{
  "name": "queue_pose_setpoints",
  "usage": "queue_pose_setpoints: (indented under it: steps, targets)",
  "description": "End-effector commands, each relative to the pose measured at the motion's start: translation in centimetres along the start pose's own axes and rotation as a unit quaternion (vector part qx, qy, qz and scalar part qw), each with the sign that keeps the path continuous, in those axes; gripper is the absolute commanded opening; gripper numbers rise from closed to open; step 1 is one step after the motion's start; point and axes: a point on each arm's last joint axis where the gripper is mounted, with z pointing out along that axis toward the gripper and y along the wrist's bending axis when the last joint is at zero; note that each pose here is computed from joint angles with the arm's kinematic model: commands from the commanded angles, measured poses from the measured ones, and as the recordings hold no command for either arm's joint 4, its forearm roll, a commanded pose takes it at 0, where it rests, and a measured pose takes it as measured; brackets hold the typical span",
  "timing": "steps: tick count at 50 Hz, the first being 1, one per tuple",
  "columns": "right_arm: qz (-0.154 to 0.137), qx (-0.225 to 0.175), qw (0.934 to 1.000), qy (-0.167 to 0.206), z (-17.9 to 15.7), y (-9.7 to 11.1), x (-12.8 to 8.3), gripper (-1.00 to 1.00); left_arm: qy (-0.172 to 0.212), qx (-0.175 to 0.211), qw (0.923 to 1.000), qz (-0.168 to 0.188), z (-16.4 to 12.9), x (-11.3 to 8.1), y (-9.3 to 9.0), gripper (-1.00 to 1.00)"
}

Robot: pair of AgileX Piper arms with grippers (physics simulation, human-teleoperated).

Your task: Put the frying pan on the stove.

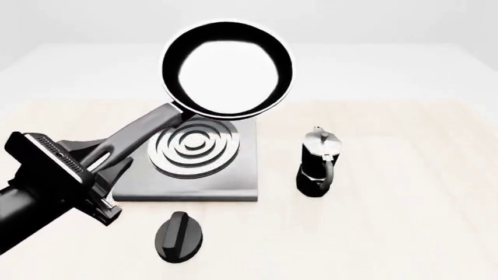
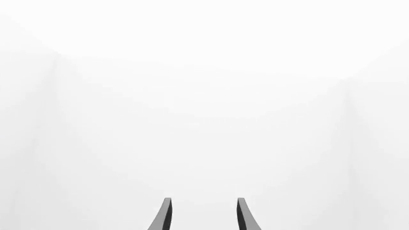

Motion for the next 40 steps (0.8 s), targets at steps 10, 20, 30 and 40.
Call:
queue_pose_setpoints:
  steps: [10, 20, 30, 40]
  targets:
    - [-0.003, -0.002, 1.0, 0.002, 0.1, 0.0, 0.3, 1.0, -0.005, -0.025, 0.9978, -0.062, -2.4, 0.4, 0.4, -1.0]
    - [-0.007, -0.002, 1.0, 0.003, 0.2, 0.0, 0.4, 1.0, 0.001, -0.029, 0.9973, -0.068, -3.2, 1.0, 0.2, -1.0]
    - [-0.009, -0.004, 0.9999, 0.004, 0.3, 0.0, 0.7, 1.0, 0.01, -0.031, 0.9968, -0.073, -3.7, 1.7, -0.1, -1.0]
    - [-0.01, -0.006, 0.9999, 0.005, 0.3, -0.1, 0.7, 1.0, 0.015, -0.033, 0.9963, -0.078, -4.3, 2.1, -0.2, -1.0]
